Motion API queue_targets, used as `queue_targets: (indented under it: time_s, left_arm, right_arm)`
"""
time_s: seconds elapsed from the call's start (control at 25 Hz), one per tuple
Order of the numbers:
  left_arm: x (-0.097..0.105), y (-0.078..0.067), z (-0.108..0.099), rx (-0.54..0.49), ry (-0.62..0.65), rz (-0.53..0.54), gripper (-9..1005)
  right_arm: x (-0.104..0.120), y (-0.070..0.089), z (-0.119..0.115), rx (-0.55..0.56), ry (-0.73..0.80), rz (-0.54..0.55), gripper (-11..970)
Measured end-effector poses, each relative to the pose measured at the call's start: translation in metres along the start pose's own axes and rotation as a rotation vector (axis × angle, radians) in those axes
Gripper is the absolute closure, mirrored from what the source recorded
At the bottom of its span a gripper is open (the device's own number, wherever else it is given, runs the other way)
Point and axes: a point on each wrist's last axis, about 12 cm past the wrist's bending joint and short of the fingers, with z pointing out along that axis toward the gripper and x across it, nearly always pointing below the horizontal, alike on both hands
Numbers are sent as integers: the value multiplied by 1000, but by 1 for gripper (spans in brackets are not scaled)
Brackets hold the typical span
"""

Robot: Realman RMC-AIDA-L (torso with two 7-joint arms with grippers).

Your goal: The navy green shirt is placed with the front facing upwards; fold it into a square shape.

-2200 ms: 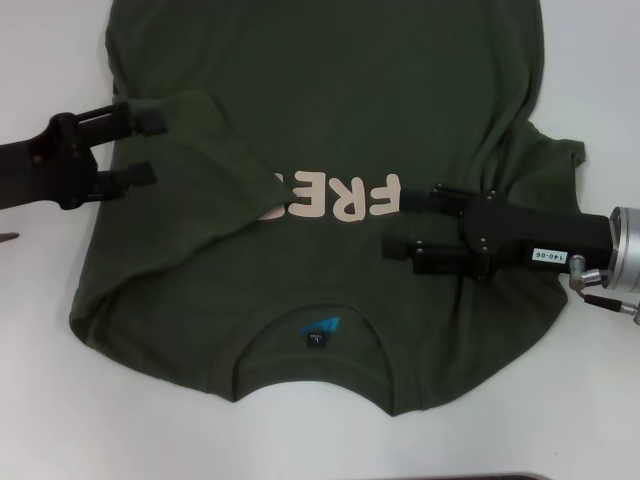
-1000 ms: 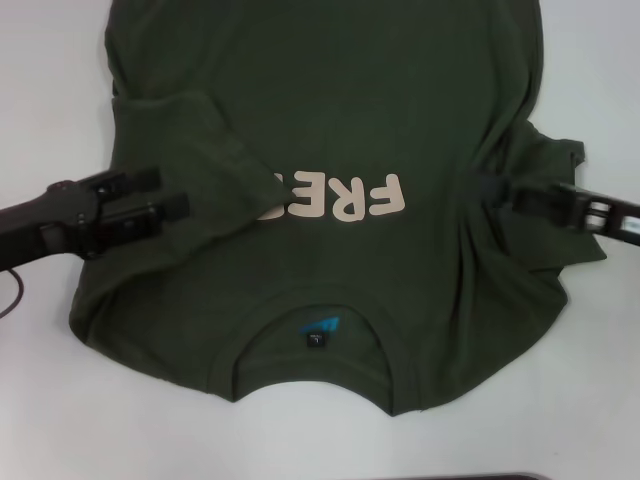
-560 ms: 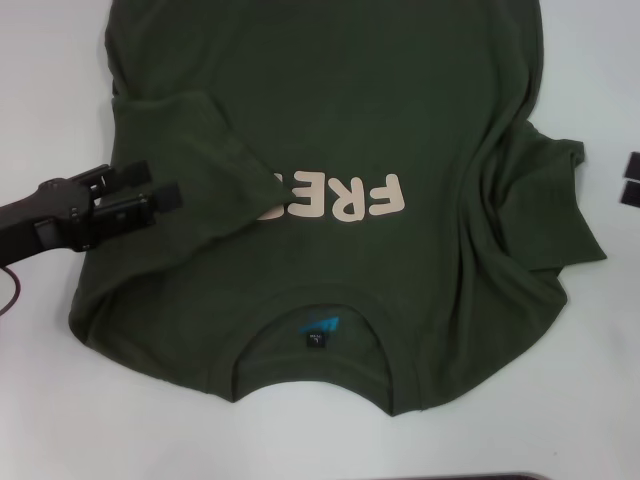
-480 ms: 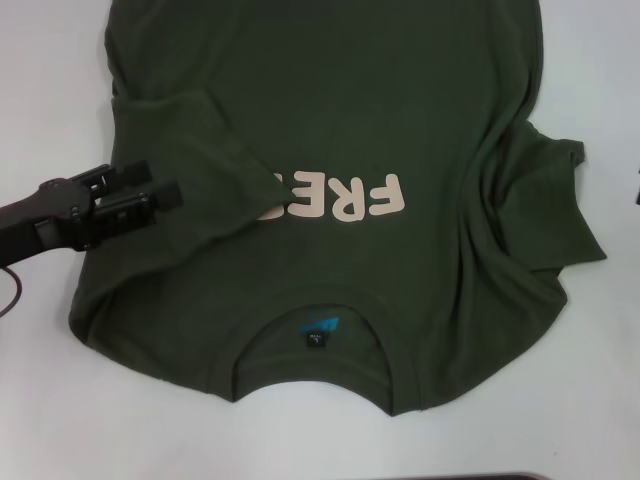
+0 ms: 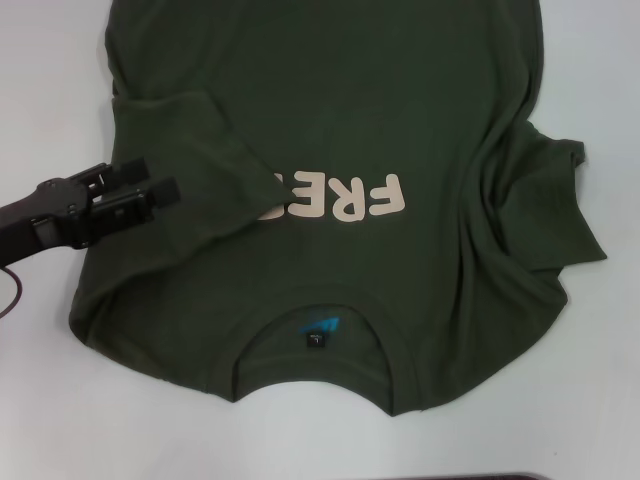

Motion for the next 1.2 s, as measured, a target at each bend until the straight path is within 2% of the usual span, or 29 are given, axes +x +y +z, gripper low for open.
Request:
queue_targets:
  time_s: [0.16,0.48,1.2]
  left_arm:
    - [0,0,0,1,-3,0,137]
    - [-2,0,0,2,-11,2,137]
    - [-5,3,1,-19,-26,10,136]
  right_arm:
    - [-12,9,4,27,34,26,65]
    - [-26,10,17,104,3,44,64]
    - [-22,9,57,118,-28,49,65]
